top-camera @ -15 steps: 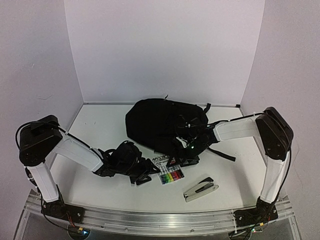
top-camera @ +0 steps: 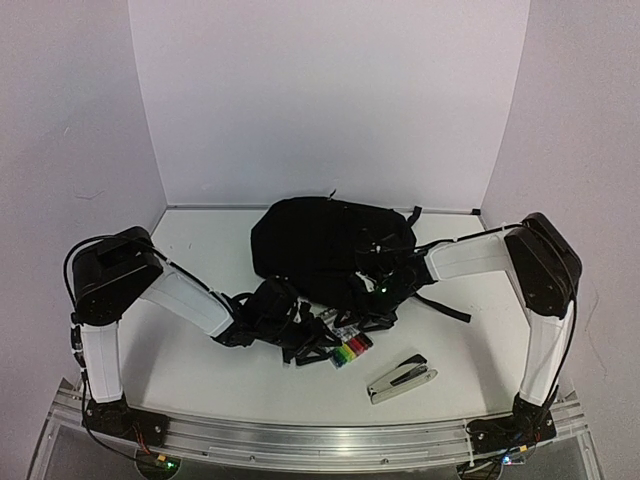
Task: Pack the student bag
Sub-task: Pick up the stationery from the center of the board.
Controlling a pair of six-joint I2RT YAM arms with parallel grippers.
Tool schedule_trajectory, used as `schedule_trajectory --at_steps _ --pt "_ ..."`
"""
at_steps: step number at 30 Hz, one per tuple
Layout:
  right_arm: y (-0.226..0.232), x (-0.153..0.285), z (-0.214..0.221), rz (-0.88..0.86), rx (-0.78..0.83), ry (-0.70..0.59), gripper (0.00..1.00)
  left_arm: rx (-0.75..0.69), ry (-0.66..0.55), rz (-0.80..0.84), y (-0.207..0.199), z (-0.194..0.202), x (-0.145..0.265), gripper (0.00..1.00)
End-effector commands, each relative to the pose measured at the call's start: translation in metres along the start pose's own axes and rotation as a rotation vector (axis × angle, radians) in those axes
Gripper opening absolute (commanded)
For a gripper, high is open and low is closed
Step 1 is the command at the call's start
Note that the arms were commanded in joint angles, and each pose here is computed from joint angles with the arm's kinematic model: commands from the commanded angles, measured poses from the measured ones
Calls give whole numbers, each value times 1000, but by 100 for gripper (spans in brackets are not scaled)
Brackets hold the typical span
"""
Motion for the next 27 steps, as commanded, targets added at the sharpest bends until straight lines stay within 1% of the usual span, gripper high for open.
schedule_trajectory --at_steps 1,5,7,9,12,16,19,23,25,27 --pt "-20 -41 36 -57 -108 154 74 -83 -38 141 3 2 0 46" --pt "-5 -32 40 -138 -108 157 62 -112 -125 197 0 1 23 41" --pt "1 -29 42 -168 -108 166 54 -91 -174 201 7 -1 32 39" --pt "4 -27 45 -189 -115 179 51 -65 -218 198 13 -3 38 39" --pt "6 -24 50 -212 -108 190 45 -29 -251 173 22 -6 41 39" --pt "12 -19 55 -249 -103 196 43 -4 -233 150 28 -6 34 38" --pt "18 -15 51 -264 -83 178 36 -34 -202 157 20 -7 25 35" --pt "31 -5 42 -280 -42 135 32 -133 -164 167 -5 -10 19 27" --pt "31 -4 41 -274 -43 125 31 -181 -155 179 -17 -11 20 21" --pt "29 -2 38 -268 -42 113 31 -199 -159 185 -24 -10 26 15"
Point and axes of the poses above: each gripper's point midway between its finger pads, its own x axis back along the fingers, its own y axis along the line the jaws close on, z = x × y, the point moved 2 cm from there along x, back along the fingers, and after that the axes turned 10 degrees about -x, right-handed, at the moved point
